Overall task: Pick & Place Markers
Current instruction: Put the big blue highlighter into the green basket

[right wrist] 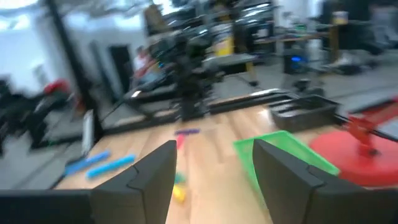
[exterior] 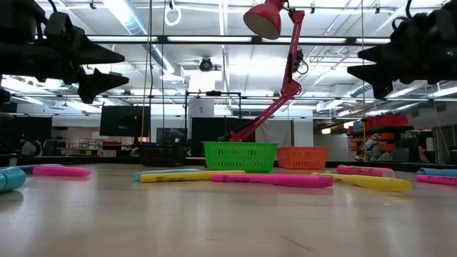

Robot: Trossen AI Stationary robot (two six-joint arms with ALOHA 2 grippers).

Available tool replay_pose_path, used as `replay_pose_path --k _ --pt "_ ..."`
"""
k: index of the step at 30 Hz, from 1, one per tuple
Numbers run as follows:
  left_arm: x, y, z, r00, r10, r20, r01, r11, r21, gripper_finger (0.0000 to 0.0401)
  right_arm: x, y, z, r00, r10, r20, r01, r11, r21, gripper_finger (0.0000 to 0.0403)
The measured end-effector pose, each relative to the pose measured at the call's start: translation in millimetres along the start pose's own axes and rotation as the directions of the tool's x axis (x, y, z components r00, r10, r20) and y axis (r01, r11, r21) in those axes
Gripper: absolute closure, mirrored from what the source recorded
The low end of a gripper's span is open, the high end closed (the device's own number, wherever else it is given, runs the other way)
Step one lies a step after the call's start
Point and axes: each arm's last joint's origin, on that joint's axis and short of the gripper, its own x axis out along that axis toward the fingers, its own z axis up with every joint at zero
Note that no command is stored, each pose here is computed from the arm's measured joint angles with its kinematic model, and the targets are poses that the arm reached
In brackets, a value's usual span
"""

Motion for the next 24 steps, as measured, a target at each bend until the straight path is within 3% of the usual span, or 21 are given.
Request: replay_pose_path --k 7,16,24 --pt "0 0 0 1.0 0.0 0.0 0.0 1.0 0.0 0.0105 -3 0 21 0.982 -0.188 -0.031 0.19 0.977 0.094 0.0188" --pt "0 0 0 1.0 0.0 0.001 0.0 1.0 0.0 0.0105 -5 9 87 0.904 -0.426 0.02 0.423 0.902 0.08 0.0188" --pt "0 0 0 1.0 0.0 0.001 0.0 1.0 0.0 0.0105 7 19 145 0.869 -0.494 0.024 0.49 0.868 0.082 0.0188"
